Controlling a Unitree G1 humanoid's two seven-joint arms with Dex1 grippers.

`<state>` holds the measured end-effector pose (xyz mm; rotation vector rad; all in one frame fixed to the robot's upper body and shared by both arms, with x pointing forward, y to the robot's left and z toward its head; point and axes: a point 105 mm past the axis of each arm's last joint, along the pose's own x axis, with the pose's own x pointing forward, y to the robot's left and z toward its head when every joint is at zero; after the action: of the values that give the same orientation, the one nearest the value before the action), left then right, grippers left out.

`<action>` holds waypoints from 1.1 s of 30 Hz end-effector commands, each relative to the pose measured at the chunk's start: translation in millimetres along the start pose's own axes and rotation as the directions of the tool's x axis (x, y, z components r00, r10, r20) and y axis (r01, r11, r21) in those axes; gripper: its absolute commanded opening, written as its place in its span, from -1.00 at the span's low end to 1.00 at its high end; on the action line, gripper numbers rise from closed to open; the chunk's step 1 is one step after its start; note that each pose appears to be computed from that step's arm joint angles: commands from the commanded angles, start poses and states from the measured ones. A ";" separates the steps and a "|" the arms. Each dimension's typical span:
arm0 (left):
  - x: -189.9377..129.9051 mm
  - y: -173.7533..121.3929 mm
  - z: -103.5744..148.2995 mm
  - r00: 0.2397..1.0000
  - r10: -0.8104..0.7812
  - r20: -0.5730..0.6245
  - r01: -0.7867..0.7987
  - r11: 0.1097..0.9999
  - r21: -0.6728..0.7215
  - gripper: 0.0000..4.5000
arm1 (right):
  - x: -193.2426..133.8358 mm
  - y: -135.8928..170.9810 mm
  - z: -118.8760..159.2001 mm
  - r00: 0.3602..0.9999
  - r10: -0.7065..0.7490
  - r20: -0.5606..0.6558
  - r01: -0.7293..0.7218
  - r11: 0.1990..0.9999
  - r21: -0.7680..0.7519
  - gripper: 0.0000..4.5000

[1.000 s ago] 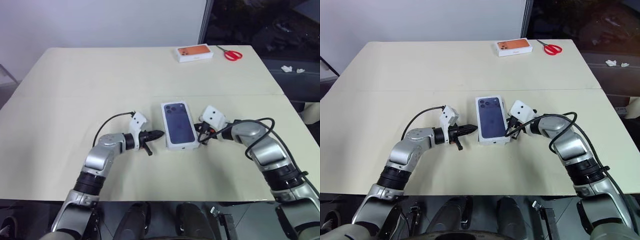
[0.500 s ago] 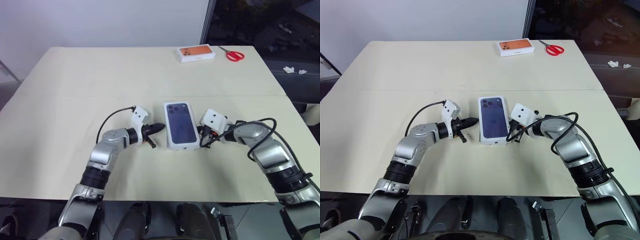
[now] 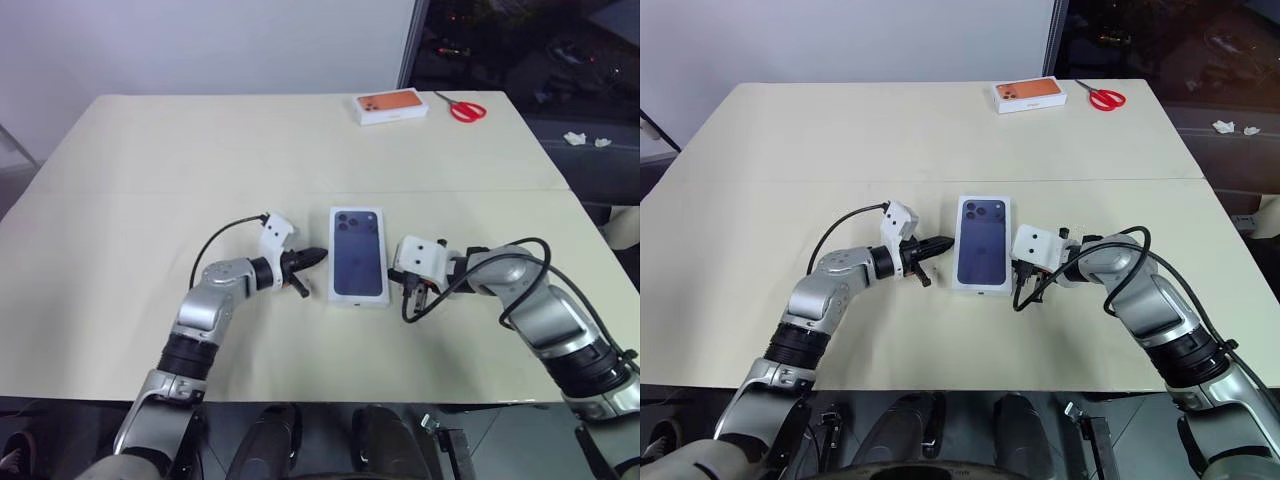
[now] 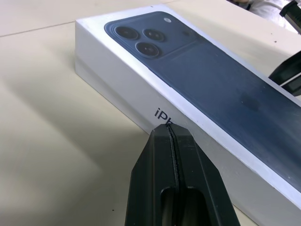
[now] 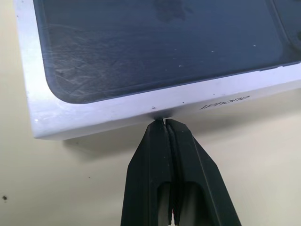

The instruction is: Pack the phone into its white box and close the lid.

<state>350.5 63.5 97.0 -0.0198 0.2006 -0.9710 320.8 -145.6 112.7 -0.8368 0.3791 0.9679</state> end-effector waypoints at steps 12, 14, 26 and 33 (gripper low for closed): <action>-0.5 5.3 28.7 0.993 0.039 0.112 -0.042 0.999 0.025 -1.00 | 1.6 -22.1 11.5 0.997 -0.075 0.023 0.076 0.996 -0.055 -0.98; 0.3 5.3 29.3 0.993 0.038 0.113 -0.041 0.999 0.025 -1.00 | 0.7 -24.3 11.6 0.997 -0.078 0.021 0.079 0.995 -0.053 -0.98; 0.0 12.2 31.1 0.991 0.066 0.118 -0.069 0.998 0.016 -1.00 | 3.0 -28.3 9.8 0.996 -0.092 0.007 0.092 0.994 -0.059 -0.98; -9.0 9.2 20.2 0.995 0.055 0.081 -0.057 0.998 0.021 -1.00 | -4.9 -35.7 1.8 0.992 -0.124 -0.019 0.122 0.990 -0.071 -0.98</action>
<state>360.9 81.2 108.2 -0.0272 0.1507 -0.8829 343.7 -152.1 117.7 -0.8940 0.3571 0.8970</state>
